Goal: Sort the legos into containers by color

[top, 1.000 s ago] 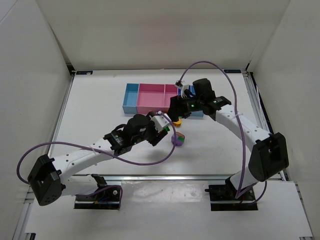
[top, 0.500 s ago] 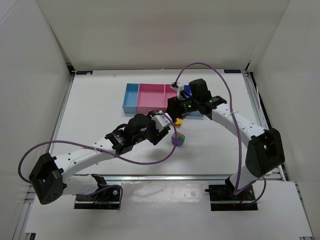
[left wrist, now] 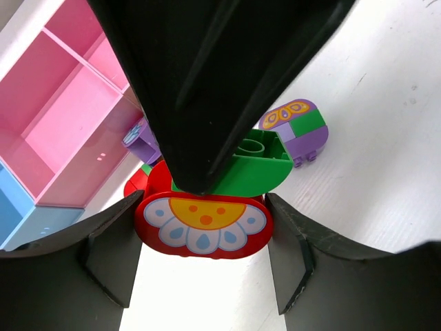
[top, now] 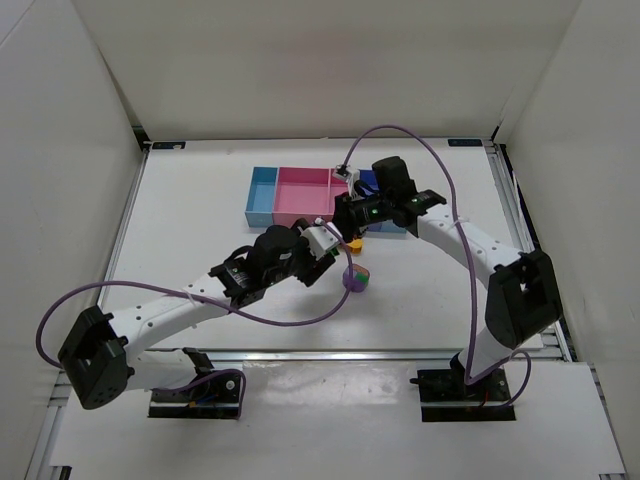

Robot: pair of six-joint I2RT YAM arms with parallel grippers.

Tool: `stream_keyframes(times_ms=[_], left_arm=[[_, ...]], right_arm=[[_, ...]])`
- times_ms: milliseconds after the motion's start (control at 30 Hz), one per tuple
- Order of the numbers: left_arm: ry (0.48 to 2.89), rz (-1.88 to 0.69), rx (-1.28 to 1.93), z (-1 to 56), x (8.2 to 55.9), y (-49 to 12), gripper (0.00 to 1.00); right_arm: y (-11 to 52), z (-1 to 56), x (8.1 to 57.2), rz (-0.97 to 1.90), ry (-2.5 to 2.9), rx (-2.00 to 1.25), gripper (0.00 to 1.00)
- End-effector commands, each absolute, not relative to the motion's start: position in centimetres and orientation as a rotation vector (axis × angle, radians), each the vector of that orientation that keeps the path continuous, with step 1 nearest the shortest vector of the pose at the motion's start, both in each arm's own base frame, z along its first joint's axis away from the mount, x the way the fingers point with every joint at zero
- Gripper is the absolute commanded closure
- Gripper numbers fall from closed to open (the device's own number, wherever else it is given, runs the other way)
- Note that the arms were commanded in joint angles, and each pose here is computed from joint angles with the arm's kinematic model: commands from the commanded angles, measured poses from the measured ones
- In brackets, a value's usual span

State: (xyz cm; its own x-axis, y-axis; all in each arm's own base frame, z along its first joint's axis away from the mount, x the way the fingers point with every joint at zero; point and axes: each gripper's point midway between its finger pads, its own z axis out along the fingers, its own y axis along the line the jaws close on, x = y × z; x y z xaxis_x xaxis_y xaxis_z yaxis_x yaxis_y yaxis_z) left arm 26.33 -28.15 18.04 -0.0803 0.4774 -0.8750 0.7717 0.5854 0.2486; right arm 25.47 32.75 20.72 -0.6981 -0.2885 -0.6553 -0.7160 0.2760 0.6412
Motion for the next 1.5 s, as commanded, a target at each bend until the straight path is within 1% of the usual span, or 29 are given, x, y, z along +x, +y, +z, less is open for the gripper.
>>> stream_keyframes(times_ms=[0, 33, 100, 133, 167, 233, 433, 667, 800, 967, 1133, 1167, 1233, 1267, 1467], left_arm=[[1.692, -0.335, 1.002, 19.6, 27.1, -28.2, 0.77], [1.690, -0.333, 0.999, 19.7, 27.1, -28.1, 0.78], [1.698, -0.328, 0.993, 19.5, 27.2, -27.9, 0.78], [1.701, -0.324, 0.986, 19.5, 27.3, -27.8, 0.78], [1.704, -0.318, 0.983, 19.4, 27.3, -27.7, 0.77], [1.714, -0.310, 0.977, 19.1, 27.3, -27.5, 0.78], [1.765, -0.261, 0.933, 18.0, 27.7, -26.5, 0.79], [1.814, -0.277, 0.933, 16.6, 27.0, -26.2, 0.79], [1.826, -0.273, 0.939, 16.2, 27.0, -26.1, 0.79], [1.789, -0.247, 0.911, 18.1, 28.1, -26.5, 0.78], [1.775, -0.245, 0.847, 20.3, 29.4, -26.7, 0.77], [1.770, -0.246, 0.823, 21.3, 30.0, -26.6, 0.77], [1.809, -0.248, 0.809, 21.0, 30.4, -26.6, 0.77], [1.800, -0.257, 0.786, 22.2, 31.0, -26.7, 0.77], [1.812, -0.297, 0.690, 24.8, 33.5, -26.4, 0.76]], right_arm=[[33.6, 23.1, 25.2, 1.477, 2.035, -0.969, 0.64], [33.5, 23.1, 25.3, 1.479, 2.038, -0.960, 0.74], [33.4, 23.1, 25.4, 1.488, 2.039, -0.950, 0.83], [33.2, 23.2, 25.5, 1.487, 2.037, -0.944, 0.91], [33.1, 23.1, 25.3, 1.491, 2.039, -0.945, 0.96], [32.8, 23.4, 25.3, 1.481, 2.034, -0.933, 1.00], [31.0, 24.5, 26.0, 1.449, 2.019, -0.871, 1.00], [27.1, 26.1, 29.5, 1.350, 1.995, -0.765, 1.00], [24.6, 26.1, 31.6, 1.264, 1.991, -0.737, 1.00], [20.0, 24.3, 35.5, 1.119, 2.062, -0.618, 1.00], [15.9, 23.4, 39.8, 0.867, 2.100, -0.534, 1.00], [15.6, 23.4, 40.3, 0.834, 2.092, -0.541, 1.00], [14.9, 21.9, 41.3, 0.786, 2.134, -0.523, 1.00], [14.6, 21.3, 41.7, 0.760, 2.153, -0.521, 1.00], [14.0, 18.6, 44.4, 0.705, 2.203, -0.479, 1.00]])
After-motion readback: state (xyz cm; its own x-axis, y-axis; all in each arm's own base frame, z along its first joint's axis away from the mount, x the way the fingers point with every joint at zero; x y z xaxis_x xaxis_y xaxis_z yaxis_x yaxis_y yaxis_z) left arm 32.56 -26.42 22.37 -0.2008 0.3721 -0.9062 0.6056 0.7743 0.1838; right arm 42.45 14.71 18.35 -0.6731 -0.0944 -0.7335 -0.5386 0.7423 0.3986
